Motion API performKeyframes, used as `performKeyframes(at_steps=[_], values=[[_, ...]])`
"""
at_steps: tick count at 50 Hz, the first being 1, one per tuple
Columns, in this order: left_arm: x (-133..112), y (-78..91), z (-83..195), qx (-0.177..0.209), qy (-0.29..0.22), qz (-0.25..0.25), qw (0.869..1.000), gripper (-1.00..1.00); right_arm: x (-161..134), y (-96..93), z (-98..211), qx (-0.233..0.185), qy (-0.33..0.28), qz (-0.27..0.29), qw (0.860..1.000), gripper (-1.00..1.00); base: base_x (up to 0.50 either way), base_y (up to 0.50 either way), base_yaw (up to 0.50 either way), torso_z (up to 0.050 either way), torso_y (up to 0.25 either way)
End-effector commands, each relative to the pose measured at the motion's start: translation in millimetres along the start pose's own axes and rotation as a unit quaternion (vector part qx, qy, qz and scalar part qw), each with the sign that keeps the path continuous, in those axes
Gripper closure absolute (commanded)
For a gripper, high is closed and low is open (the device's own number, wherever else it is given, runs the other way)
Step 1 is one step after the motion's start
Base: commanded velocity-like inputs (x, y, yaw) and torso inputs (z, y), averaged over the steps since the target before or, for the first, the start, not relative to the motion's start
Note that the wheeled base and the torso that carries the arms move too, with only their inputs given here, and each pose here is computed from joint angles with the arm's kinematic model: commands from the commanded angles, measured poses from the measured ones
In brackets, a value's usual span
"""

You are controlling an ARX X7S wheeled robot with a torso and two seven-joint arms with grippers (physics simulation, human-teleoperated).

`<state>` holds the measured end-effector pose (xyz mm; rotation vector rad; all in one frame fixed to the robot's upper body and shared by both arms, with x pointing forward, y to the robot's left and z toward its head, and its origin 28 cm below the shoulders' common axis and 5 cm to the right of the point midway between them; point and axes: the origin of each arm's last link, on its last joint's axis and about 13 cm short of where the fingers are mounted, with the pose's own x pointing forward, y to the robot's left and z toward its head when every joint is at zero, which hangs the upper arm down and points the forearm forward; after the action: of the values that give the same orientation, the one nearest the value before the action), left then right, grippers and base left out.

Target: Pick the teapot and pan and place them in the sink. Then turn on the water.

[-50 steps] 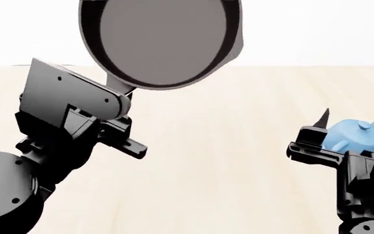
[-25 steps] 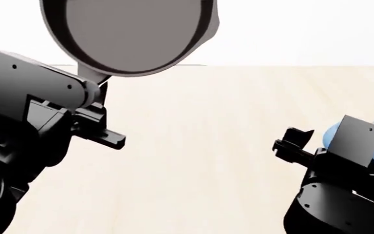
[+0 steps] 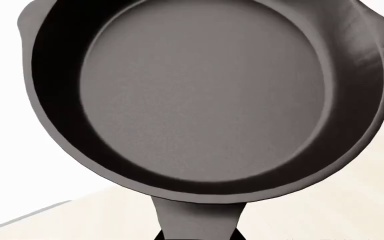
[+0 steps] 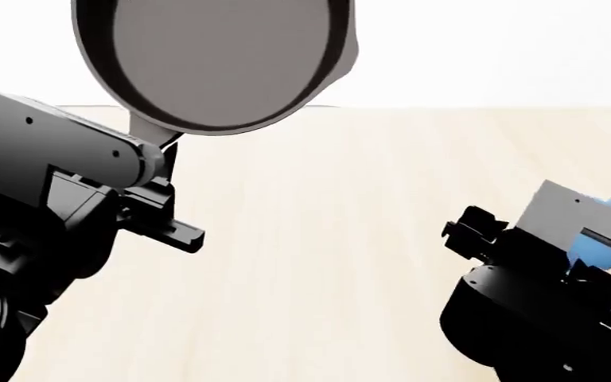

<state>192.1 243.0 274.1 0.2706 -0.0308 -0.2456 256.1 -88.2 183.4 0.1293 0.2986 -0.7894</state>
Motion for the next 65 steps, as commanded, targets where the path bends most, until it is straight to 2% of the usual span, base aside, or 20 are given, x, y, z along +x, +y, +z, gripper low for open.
performKeyframes(at_steps=[1, 11, 24, 39, 56, 57, 65], values=[[1, 3.4, 3, 0.003, -0.016, 0.009, 1.0, 1.0, 14, 18.7, 3, 0.007, 0.012, -0.021, 1.0, -1.0, 0.0, 0.0, 0.0, 0.0, 0.0], [2, 4.1, 1, 0.004, -0.014, 0.006, 1.0, 1.0, 26, 32.1, 4, 0.014, 0.025, -0.039, 0.999, -1.0, 0.0, 0.0, 0.0, 0.0, 0.001], [2, 4.5, -2, 0.003, -0.01, 0.005, 1.0, 1.0, 44, 37.4, -3, 0.018, 0.041, -0.079, 0.996, -1.0, 0.0, 0.0, 0.0, 0.001, 0.001], [2, 3.3, -4, 0.003, -0.008, -0.001, 1.0, 1.0, 57, 34.4, -4, 0.027, 0.049, -0.11, 0.992, -1.0, 0.0, 0.0, 0.0, 0.0, 0.001], [1, 3.3, -5, 0.004, -0.006, -0.004, 1.0, 1.0, 59, 33.1, -9, 0.03, 0.05, -0.109, 0.992, -1.0, 0.0, 0.0, 0.0, 0.0, 0.001], [1, 3.3, -6, 0.004, -0.006, -0.004, 1.0, 1.0, 58, 33.2, -9, 0.031, 0.049, -0.107, 0.993, 1.0, 0.0, 0.0, 0.0, 0.0, 0.0], [1, 3.2, -7, 0.002, -0.005, -0.005, 1.0, 1.0, 55, 33.2, -9, 0.041, 0.039, -0.085, 0.995, 1.0, 0.0, 0.0, 0.0, 0.0, 0.0]])
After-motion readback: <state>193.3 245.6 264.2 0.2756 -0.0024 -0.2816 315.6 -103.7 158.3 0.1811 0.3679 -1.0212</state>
